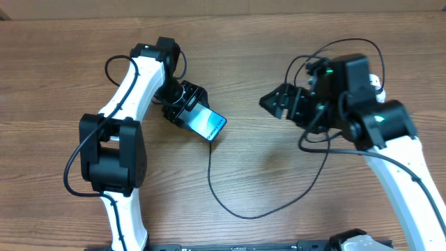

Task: Plug charger to phone and switch on socket
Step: 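Move the right gripper toward the cable plug near the phone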

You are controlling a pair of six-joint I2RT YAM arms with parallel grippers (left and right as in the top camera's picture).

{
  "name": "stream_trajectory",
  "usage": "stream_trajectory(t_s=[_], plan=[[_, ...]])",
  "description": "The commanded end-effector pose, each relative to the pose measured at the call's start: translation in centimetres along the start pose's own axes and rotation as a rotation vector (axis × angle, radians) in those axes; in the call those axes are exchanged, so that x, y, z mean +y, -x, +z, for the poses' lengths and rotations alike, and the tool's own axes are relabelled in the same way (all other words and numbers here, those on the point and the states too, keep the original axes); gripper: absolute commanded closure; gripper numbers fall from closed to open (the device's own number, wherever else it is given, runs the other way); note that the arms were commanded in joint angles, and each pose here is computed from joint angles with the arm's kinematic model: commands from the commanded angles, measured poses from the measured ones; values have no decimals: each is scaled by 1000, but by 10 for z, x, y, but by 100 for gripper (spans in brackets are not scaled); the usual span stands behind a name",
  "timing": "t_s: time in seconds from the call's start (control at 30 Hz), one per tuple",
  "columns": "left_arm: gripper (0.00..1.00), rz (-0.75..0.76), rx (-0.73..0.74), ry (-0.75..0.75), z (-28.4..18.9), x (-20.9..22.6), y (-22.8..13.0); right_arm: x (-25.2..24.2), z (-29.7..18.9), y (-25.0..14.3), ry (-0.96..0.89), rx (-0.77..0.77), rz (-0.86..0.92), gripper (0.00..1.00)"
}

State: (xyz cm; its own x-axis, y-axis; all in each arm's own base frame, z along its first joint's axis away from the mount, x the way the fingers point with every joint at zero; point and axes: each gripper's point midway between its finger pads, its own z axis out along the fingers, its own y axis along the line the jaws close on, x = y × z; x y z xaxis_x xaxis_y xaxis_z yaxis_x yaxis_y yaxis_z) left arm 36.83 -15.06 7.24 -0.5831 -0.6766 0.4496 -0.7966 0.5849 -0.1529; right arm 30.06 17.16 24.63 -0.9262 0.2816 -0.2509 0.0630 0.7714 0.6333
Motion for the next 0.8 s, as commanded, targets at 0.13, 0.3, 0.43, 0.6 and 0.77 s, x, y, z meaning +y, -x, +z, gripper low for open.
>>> stream_trajectory(t_s=[0.13, 0.3, 0.43, 0.6, 0.77], plan=[[45, 13, 62, -62, -6, -16, -18, -1, 32, -2, -116, -76, 28, 13], [45, 13, 87, -76, -7, -19, -22, -5, 55, -11, -140, -80, 32, 18], [44, 12, 90, -75, -7, -18, -23, -13, 68, -16, -150, -66, 34, 22], [44, 12, 138, -100, -8, -23, -31, -13, 77, -19, -146, -59, 24, 23], [44, -1, 154, -106, -9, -24, -34, -3, 86, -23, -123, -53, 6, 24]])
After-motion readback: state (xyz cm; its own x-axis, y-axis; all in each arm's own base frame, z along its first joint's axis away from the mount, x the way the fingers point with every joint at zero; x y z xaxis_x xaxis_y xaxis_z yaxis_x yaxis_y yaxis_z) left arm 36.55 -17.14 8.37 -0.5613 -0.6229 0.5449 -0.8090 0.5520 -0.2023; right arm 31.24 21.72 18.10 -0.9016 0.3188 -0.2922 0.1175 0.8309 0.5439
